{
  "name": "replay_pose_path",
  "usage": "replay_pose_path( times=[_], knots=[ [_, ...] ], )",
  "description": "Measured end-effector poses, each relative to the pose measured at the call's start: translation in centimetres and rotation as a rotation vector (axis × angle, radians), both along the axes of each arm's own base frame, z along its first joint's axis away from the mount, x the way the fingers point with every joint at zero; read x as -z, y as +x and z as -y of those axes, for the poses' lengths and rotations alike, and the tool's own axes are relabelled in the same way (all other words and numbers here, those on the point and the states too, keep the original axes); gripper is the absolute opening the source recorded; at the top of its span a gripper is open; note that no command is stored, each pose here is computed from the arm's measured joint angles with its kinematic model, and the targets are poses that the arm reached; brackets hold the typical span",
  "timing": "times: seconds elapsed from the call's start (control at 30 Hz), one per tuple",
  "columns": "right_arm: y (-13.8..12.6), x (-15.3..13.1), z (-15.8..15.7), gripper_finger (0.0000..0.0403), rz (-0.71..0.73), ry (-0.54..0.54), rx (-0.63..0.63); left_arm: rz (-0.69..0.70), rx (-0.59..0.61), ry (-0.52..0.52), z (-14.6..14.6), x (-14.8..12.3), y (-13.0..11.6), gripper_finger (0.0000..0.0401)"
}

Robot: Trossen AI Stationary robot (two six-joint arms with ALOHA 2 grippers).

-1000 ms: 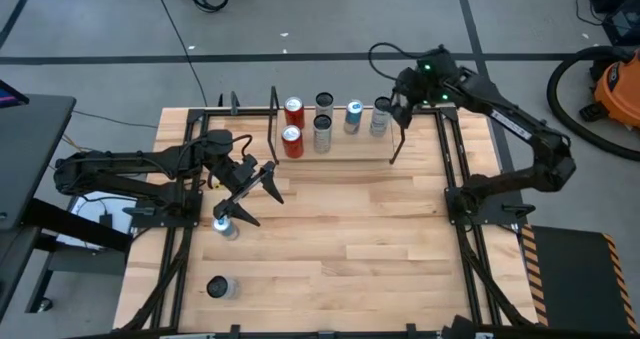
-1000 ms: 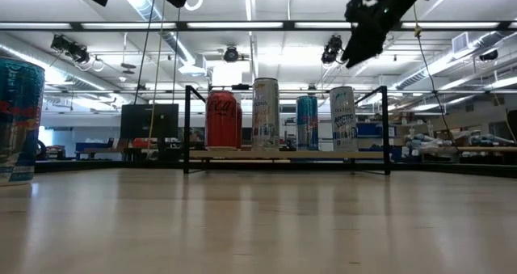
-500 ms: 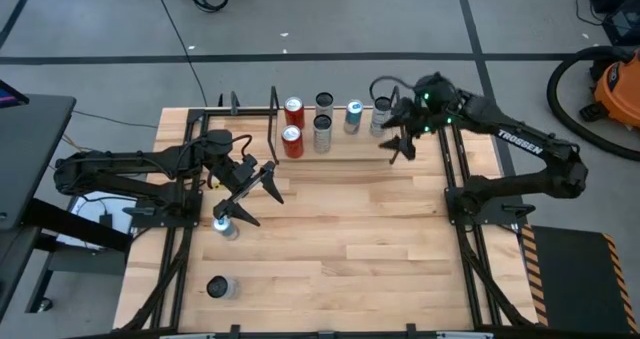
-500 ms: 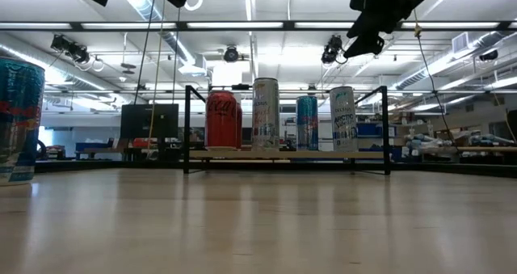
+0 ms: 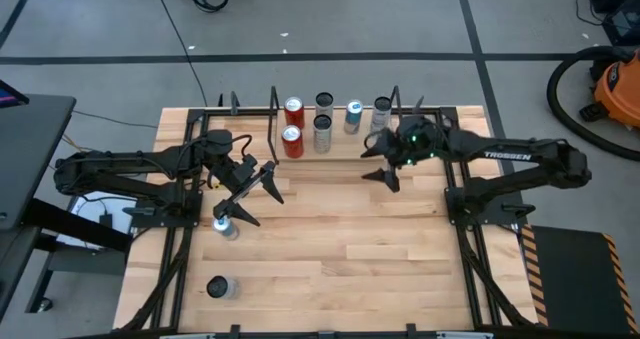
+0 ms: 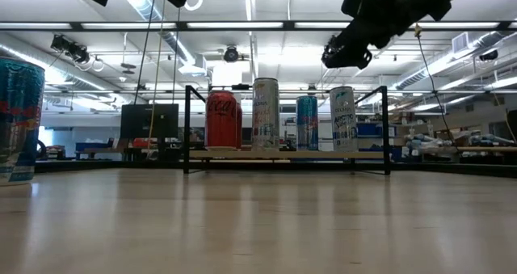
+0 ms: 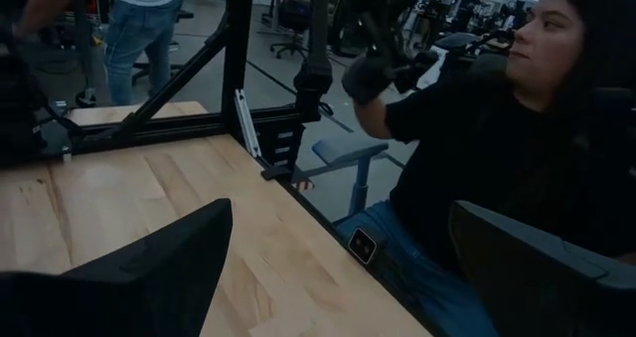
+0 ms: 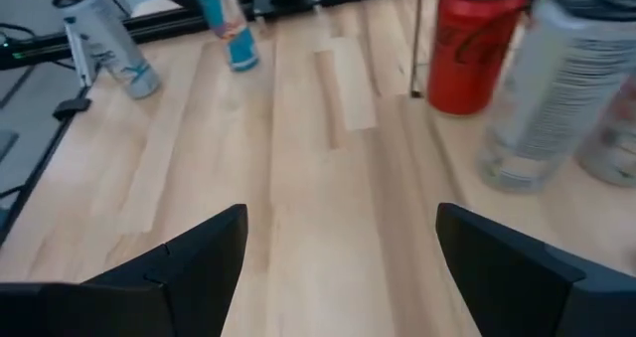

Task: Place canned beverage on shelf
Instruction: Put the blue soda can aligned with the other blue soda can on the shelf

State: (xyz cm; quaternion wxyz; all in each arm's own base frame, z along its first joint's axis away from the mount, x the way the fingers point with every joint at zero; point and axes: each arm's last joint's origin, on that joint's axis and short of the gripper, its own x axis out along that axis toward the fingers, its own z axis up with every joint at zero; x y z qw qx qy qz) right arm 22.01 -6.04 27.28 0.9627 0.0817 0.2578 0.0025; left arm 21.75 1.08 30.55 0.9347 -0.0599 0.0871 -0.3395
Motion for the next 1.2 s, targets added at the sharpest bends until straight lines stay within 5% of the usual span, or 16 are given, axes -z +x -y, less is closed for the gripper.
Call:
replay_pose_path(
  times=[0.57,1.2],
  knots=[
    [1.0,1.7,-3.4,0.0334,0.136,-0.063,-0.153,0.113,0.001,0.024,0.0,-0.9,0.1,0.0376],
    [1.2,1.3,-3.6,0.0334,0.176,-0.090,-0.145,0.123,0.022,0.140,0.0,0.0,0.0,0.0376]
  ],
)
